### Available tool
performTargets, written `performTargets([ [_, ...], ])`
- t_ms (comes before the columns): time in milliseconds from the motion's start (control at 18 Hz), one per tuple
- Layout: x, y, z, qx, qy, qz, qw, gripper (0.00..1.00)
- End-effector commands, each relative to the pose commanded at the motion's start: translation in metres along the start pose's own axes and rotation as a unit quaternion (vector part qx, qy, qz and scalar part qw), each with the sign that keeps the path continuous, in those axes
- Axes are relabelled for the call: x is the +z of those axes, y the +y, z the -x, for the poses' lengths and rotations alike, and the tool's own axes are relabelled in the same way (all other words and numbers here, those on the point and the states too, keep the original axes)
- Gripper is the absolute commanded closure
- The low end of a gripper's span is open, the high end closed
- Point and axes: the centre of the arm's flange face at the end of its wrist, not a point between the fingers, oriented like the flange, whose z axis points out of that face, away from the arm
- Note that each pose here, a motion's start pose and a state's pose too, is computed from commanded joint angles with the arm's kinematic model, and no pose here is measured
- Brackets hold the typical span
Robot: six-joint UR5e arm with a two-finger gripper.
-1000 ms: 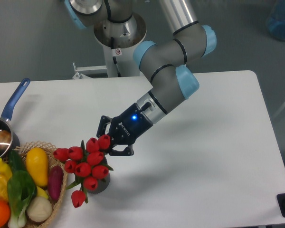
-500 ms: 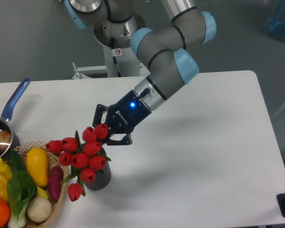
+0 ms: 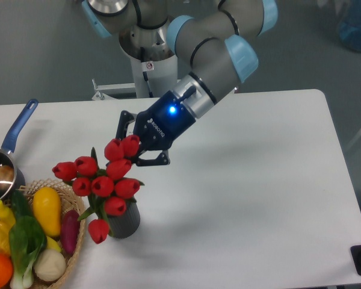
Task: Pick up the flowers from the vase
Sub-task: 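Lift the gripped tulip bouquet up out of the grey vase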
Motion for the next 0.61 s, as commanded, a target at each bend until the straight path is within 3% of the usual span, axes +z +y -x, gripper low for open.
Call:
performTargets([
  [611, -0.038, -0.038, -0.004, -0.006, -0.026, -0.024, 0.9994, 0.98],
])
